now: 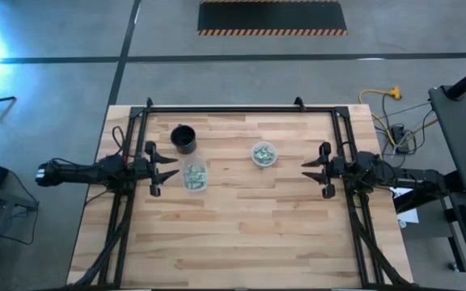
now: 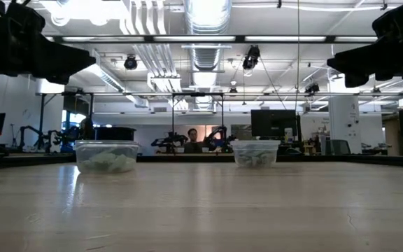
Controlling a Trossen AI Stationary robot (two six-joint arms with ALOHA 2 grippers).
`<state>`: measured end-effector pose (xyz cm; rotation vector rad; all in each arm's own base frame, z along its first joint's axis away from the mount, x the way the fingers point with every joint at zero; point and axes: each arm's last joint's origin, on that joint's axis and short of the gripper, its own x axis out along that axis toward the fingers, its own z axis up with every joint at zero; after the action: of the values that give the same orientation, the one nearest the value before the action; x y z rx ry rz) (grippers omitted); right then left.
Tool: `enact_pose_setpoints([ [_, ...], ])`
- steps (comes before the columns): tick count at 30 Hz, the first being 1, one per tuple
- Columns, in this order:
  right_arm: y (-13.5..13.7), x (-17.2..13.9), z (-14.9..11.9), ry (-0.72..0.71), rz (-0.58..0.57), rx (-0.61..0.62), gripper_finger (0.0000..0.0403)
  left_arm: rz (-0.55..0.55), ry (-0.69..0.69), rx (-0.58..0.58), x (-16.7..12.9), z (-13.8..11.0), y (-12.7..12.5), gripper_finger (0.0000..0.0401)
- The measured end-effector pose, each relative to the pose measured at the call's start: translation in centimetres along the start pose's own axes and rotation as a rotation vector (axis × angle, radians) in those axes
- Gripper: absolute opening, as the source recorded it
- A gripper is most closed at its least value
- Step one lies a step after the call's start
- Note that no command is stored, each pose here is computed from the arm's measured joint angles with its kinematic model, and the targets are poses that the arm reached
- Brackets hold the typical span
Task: Pick and place items into bin
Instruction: Return to Home Position
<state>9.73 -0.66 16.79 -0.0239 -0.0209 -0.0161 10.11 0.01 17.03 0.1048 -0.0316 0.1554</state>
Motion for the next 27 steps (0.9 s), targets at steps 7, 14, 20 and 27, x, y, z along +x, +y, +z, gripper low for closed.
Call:
enact_pose_setpoints([
  [7,-0.23,0.09,-0.26,0.03,-0.077,0.024,0.0111,-0.002,0.022,0.005,0.16,-0.19,-0.06,0.0156],
  [14,-0.23,0.12,-0.29,0.034,-0.076,0.024,0.0113,-0.006,0.051,0.011,0.31,-0.46,-0.12,0.0156],
  [20,-0.23,0.12,-0.3,0.035,-0.076,0.024,0.0105,-0.008,0.071,0.016,0.44,-0.64,-0.17,0.0156],
  [27,-0.23,0.12,-0.29,0.034,-0.076,0.024,0.0104,-0.011,0.097,0.022,0.58,-0.89,-0.22,0.0156],
])
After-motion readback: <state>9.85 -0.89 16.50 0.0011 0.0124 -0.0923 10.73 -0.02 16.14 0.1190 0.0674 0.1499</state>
